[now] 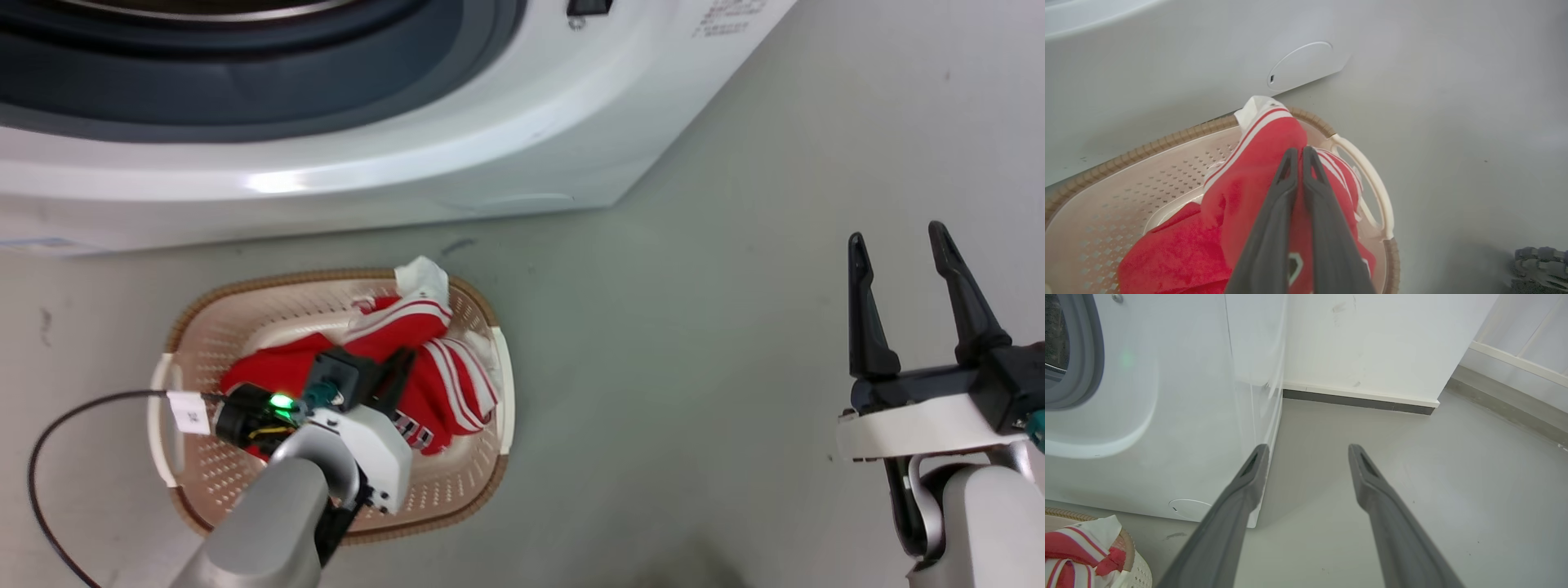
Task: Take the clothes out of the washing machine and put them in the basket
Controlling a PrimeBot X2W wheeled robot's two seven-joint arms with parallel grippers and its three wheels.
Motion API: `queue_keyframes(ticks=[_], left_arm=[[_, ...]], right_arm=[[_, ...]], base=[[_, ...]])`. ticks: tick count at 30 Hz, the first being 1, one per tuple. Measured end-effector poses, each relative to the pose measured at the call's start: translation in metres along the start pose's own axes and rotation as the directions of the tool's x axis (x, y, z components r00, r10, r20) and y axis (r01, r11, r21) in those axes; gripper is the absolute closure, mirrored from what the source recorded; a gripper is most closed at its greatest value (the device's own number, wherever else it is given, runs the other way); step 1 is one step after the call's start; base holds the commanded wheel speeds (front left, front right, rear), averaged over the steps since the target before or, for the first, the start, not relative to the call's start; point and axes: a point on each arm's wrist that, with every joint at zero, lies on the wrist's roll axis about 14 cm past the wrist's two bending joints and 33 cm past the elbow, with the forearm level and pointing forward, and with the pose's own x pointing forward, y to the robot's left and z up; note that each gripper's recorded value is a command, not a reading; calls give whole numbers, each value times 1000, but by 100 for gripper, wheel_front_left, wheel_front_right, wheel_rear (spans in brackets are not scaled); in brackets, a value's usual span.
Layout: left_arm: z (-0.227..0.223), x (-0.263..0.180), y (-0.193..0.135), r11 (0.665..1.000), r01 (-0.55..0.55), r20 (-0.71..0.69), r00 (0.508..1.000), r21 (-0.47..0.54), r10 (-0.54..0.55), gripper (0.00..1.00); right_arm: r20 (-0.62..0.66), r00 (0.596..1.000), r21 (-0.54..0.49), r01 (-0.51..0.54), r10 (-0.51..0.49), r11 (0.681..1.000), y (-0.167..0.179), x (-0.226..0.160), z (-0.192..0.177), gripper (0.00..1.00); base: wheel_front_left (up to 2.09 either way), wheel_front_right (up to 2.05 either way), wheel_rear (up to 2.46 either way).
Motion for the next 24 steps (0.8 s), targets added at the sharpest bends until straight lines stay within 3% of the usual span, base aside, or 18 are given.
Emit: queue_keyframes(ticks=[11,24], left_arm=[[-73,53,25,1000,-8,-223,975,-6,7,100],[-126,91,26,1000,17,-350,937,-25,-25,100]], right_arm=[[-105,994,-2,30,-30,1000,-10,11,-46,0],[-186,981,-8,63,-63,998,-22,9,-77,0]], base=[[0,0,0],[0,0,0]])
